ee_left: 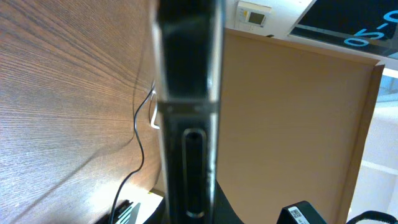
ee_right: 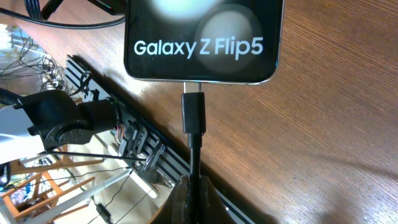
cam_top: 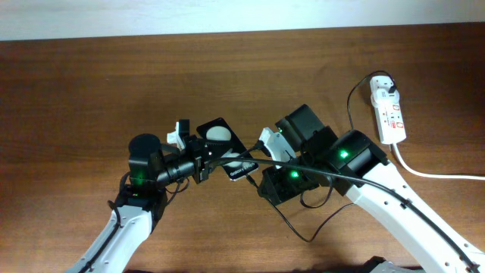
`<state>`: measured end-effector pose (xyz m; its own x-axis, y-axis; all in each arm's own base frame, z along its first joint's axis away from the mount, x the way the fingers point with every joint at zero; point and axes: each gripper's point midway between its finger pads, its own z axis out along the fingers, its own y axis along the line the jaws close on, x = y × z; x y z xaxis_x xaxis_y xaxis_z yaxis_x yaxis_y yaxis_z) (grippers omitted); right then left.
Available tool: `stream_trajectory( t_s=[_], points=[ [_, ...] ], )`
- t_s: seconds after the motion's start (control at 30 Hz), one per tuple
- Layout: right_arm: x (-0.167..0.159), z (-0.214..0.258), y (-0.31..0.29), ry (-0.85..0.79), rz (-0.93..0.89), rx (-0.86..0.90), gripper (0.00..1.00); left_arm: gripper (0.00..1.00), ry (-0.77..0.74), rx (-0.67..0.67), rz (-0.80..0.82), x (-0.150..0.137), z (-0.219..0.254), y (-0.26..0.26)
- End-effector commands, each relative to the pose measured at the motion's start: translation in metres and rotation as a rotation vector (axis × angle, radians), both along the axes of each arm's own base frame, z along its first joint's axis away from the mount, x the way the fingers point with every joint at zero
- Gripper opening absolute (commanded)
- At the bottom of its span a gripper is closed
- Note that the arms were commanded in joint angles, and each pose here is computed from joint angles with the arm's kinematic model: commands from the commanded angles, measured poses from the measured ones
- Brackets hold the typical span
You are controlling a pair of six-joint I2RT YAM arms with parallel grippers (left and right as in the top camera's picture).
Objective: Plug charger to phone and switch on socket
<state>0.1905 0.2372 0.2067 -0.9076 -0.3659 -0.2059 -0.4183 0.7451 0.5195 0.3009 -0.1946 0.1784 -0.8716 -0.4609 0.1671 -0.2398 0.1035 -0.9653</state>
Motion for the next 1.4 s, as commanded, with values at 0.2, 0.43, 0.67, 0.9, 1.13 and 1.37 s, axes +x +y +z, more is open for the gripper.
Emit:
stream_trajectory(
  t_s=[0.2,0.43,0.67,0.9,1.13,1.37],
  points=[
    [0.012,0.001,0.007,-0.057,-0.002,0.018,0.04,0.00,-0.027,-0.041,-0.128,-0.017,0.015,-0.012],
    [0.004,-0.003,0.001,-0.020,-0.001,-0.009,0.22,0.00,-0.037,-0.025,-0.091,-0.011,0.013,-0.009],
    [-0.011,0.005,0.011,0.053,0.036,0.066,0.27,0.00,-0.109,0.058,-0.025,0.001,0.004,-0.002],
    [-0.003,-0.001,0.004,0.013,0.012,0.012,0.29,0.00,0.010,0.085,0.031,0.003,-0.015,0.004],
    [0.000,0.000,0.006,-0.001,0.011,0.020,0.30,0.00,0.063,0.037,0.051,0.004,-0.010,0.004],
    [0.002,-0.015,0.007,-0.001,0.011,0.022,0.28,0.00,0.072,0.002,0.063,0.007,-0.003,0.003]
  ],
)
